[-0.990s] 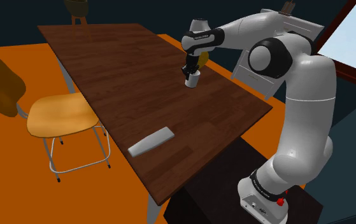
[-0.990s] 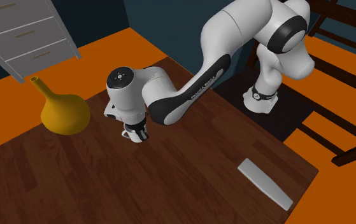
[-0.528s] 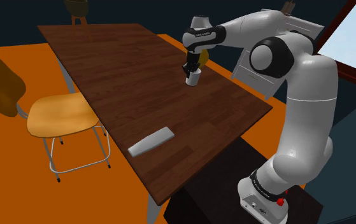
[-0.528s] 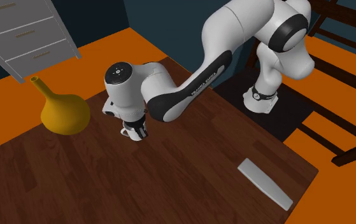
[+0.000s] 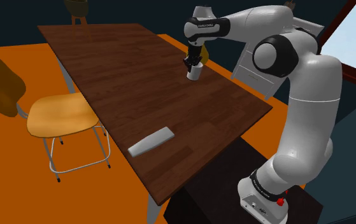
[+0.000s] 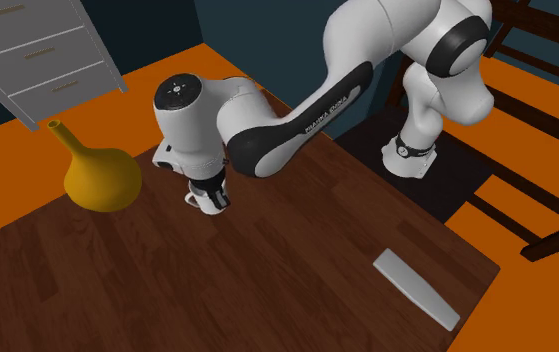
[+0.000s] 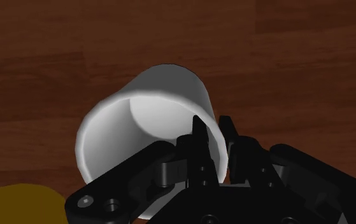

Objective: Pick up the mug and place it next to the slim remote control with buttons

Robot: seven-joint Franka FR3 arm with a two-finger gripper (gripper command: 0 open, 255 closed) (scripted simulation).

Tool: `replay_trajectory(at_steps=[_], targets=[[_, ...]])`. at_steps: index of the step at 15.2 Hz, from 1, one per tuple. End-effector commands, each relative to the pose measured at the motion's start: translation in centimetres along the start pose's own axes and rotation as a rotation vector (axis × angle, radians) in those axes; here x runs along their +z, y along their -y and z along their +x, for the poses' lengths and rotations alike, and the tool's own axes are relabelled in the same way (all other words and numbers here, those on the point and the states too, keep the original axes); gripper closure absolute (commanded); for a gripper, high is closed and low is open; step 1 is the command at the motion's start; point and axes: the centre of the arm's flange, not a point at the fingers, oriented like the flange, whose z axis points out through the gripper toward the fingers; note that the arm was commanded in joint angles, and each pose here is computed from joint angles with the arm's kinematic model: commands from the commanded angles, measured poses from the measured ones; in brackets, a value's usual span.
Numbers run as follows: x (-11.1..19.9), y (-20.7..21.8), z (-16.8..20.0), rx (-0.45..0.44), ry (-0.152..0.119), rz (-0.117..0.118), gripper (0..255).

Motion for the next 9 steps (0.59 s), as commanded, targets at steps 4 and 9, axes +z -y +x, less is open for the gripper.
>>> replay_trajectory(at_steps=[4, 9], targets=[[-2.7, -0.2, 0.0, 0.000, 0.000, 0.000, 255], [-5.3, -0.3, 0.0, 0.000, 0.000, 0.000, 255]])
